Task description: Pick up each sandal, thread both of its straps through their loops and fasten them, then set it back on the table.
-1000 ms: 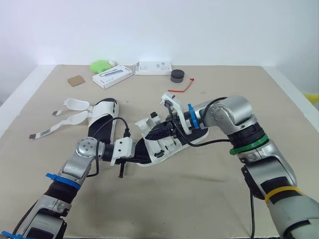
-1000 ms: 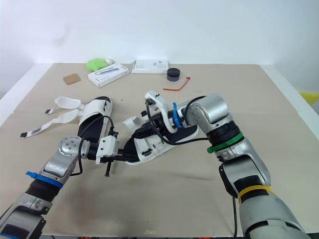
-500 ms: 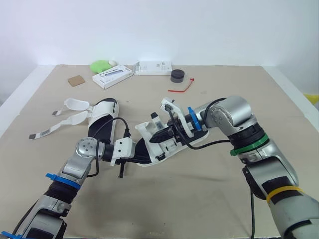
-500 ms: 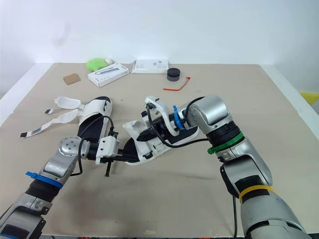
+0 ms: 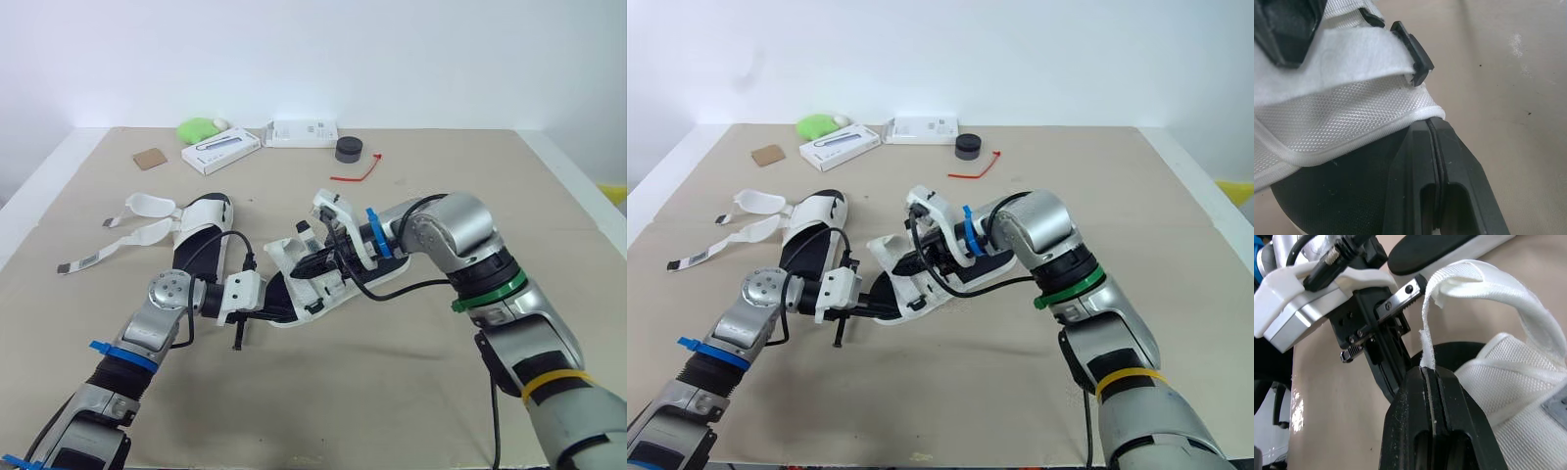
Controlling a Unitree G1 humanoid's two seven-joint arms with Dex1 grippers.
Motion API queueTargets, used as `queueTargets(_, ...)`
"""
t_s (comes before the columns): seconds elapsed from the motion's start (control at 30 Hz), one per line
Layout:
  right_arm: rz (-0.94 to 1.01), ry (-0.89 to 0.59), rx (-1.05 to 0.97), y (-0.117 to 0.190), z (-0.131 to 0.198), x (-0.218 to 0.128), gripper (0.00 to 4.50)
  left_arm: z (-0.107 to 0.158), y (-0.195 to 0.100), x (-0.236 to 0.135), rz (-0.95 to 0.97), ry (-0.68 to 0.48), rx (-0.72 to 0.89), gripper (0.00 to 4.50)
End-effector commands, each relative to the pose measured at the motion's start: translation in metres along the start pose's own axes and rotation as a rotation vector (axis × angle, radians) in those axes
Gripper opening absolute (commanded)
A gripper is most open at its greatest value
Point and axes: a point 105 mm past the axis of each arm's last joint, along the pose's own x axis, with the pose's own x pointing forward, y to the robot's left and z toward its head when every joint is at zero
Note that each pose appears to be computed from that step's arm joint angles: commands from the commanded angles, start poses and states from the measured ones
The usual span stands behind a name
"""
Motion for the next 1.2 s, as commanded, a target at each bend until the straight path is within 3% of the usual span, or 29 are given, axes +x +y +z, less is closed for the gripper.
queueTargets(0.03,0.017,-0.039,-0.058,0.008,0.008,-0.002,0.02,-0.019,-0.017,0.006,-0.071,0.06,-0.063,0.0)
queueTargets(0.33,0.042,0.014,-0.069,0.016,-0.012,-0.004,0.02,-0.019,-0.017,0.005,-0.069,0.06,-0.068,0.0)
queueTargets(0.73,0.003,-0.124,-0.17,0.012,0.007,-0.005,0.02,-0.019,-0.015,0.006,-0.068,0.057,-0.068,0.0)
queueTargets(1.07,-0.004,-0.084,-0.296,0.014,-0.003,-0.005,0.02,-0.02,-0.015,0.005,-0.065,0.058,-0.07,0.0)
queueTargets(1.17,0.011,-0.057,-0.274,0.015,-0.008,-0.008,0.99,-0.019,-0.014,0.005,-0.066,0.058,-0.07,0.0)
queueTargets(1.2,0.019,-0.053,-0.27,0.016,-0.009,-0.009,1.57,-0.02,-0.014,0.005,-0.067,0.059,-0.069,0.0)
